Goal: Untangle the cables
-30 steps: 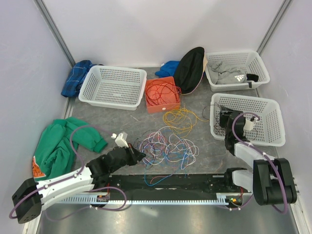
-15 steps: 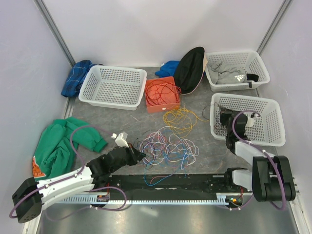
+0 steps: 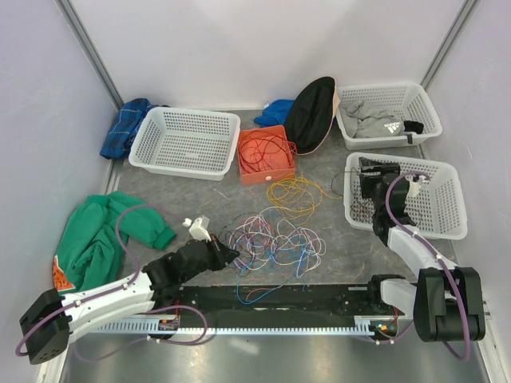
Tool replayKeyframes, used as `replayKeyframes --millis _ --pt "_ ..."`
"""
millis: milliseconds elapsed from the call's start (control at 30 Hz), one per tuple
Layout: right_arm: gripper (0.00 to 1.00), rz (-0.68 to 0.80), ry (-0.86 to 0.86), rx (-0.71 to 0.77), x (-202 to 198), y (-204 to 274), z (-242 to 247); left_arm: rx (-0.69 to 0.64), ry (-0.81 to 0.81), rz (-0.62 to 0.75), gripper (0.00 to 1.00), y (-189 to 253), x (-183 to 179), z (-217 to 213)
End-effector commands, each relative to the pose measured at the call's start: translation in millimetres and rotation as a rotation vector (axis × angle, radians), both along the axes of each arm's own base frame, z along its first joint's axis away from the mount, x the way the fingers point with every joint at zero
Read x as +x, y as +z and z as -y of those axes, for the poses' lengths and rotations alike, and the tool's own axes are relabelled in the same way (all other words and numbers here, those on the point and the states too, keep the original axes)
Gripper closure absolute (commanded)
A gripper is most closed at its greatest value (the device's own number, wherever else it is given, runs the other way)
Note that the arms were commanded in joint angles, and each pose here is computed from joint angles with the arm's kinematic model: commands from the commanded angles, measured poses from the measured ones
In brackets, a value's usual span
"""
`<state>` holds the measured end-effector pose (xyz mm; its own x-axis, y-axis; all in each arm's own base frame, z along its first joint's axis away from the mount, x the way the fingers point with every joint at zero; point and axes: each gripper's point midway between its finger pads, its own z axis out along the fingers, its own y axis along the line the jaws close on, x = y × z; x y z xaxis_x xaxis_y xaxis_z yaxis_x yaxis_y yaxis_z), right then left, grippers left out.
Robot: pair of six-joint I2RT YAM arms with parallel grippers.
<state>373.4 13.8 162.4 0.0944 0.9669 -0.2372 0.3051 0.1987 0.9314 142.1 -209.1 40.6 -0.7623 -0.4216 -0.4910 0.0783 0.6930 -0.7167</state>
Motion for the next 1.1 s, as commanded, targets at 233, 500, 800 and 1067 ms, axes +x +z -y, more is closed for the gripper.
replayKeyframes --millis 233,500,800,1067 --pt "0.25 0.02 -0.015 0.085 -2.7 -5.6 -1.1 -0.008 0.018 -0.021 0.98 -16.7 -2.8 -3.9" --pt "0.28 0.011 -0.026 0.094 15.3 -22.0 0.1 0.007 0.031 -0.03 0.98 -21.6 -2.5 -7.2" --pt "0.46 0.029 -0.042 0.101 37.6 -29.8 2.5 0.04 0.06 -0.006 0.98 -20.9 3.8 -12.9" --pt "0.78 0.044 -0.046 0.095 41.3 -36.0 3.6 0.06 0.068 -0.011 0.98 -24.6 3.7 -16.4"
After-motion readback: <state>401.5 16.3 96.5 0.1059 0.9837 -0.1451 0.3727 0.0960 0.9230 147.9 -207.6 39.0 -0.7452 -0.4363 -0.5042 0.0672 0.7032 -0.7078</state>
